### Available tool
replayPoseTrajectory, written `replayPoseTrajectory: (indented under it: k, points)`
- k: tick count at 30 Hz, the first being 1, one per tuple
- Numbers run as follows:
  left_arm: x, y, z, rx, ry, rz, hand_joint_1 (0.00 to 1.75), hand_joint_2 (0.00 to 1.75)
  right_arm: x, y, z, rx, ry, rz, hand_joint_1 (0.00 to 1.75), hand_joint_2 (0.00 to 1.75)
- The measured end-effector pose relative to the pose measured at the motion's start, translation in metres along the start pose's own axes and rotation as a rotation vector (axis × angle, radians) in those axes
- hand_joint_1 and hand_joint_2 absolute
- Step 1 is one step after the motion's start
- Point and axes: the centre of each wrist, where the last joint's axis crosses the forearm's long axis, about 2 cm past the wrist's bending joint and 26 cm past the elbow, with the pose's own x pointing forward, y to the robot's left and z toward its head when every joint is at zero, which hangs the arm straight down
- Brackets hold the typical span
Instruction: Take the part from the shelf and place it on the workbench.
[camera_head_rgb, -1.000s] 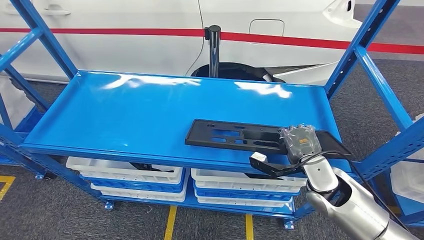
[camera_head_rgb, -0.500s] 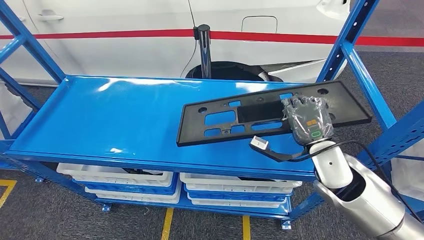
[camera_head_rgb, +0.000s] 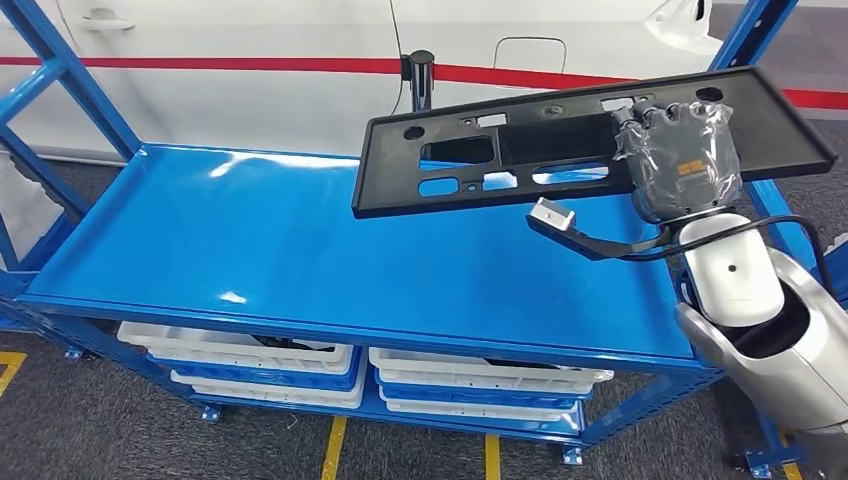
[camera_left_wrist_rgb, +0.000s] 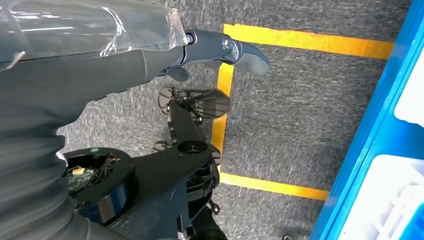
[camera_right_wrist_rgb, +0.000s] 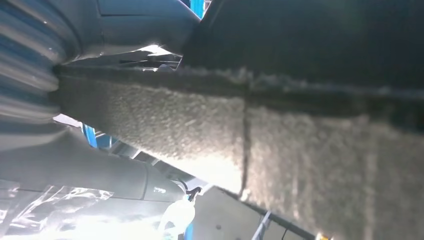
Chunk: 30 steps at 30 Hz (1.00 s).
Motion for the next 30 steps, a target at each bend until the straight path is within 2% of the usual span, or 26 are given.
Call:
replayPoseTrajectory:
  k: [12,20,30]
  points:
    - [-0.001,-0.001,0.000,0.008,0.026,0.023,0.00,1.75,-0.015,-0.030,-0.017,-0.121,0.039,0.009,1.75,1.75]
    - [-0.001,0.000,0.000,0.012,0.034,0.032,0.00,1.75,-0.013,-0.046,-0.020,-0.176,0.013,-0.037,1.75,1.75]
    - [-0.003,-0.003,0.001,0.021,0.035,0.041,0.00,1.75,-0.003,-0.054,-0.017,-0.203,-0.037,-0.042,1.75,1.75]
